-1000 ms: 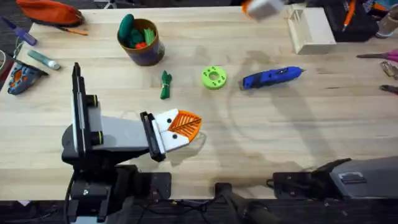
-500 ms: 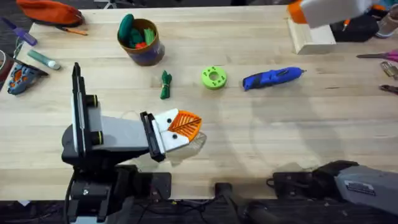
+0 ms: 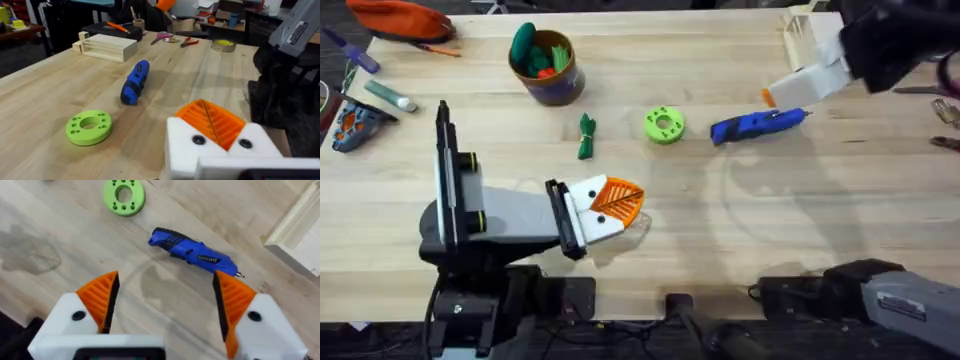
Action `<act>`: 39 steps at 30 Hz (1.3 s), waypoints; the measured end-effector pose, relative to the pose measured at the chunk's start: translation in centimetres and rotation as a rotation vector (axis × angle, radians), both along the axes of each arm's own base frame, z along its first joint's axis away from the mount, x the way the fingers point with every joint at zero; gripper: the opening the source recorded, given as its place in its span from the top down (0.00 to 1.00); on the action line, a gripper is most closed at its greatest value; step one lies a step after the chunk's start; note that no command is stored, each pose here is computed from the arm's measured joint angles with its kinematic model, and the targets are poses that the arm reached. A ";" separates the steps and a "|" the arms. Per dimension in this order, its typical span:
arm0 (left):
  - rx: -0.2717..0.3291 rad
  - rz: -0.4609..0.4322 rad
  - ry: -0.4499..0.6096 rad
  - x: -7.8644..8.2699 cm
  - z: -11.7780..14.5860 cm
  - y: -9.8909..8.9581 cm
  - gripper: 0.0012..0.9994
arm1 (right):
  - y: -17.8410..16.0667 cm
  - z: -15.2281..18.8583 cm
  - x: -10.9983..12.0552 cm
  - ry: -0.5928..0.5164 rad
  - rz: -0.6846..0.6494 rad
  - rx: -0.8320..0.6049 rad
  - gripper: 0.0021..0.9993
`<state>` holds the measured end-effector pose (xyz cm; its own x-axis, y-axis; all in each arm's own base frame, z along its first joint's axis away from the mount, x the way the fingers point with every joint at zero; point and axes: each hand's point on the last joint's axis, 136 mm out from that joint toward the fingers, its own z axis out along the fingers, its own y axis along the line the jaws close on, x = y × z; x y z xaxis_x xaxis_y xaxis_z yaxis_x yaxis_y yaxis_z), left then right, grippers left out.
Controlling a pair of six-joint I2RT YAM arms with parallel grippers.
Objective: Pick up the gripper from the table and insert it into the empty holder that is missing its gripper. Then pick up a screw, insert it into the mounting hole, and use the screwdriver to tighten it. Finally, clean up the table by picking up the vegetable and placing it into the bucket.
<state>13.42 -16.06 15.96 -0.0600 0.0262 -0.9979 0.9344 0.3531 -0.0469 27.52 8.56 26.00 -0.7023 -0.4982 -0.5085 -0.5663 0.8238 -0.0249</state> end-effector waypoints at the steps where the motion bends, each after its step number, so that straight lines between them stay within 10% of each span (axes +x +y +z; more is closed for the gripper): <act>1: 0.000 0.000 0.000 0.0 0.0 0.0 0.99 | 0.0 -0.3 0.2 -0.010 -0.005 0.010 0.01; 18: 0.000 0.000 0.000 0.0 0.0 0.0 0.99 | -0.2 -4.3 1.7 -0.221 -0.072 0.244 0.01; 27: 0.000 0.000 0.000 0.0 0.0 0.0 0.99 | 0.5 -0.5 3.1 -0.396 -0.074 0.338 0.01; 39: 0.000 0.000 -0.001 0.0 0.0 0.0 0.99 | 0.5 -2.8 1.3 -0.162 -0.292 0.484 0.01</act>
<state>13.42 -16.06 15.96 -0.0594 0.0263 -0.9979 0.9345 0.3531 -0.0463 28.84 9.09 23.23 -0.6702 0.0193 -0.7420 -0.3348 0.8843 0.3254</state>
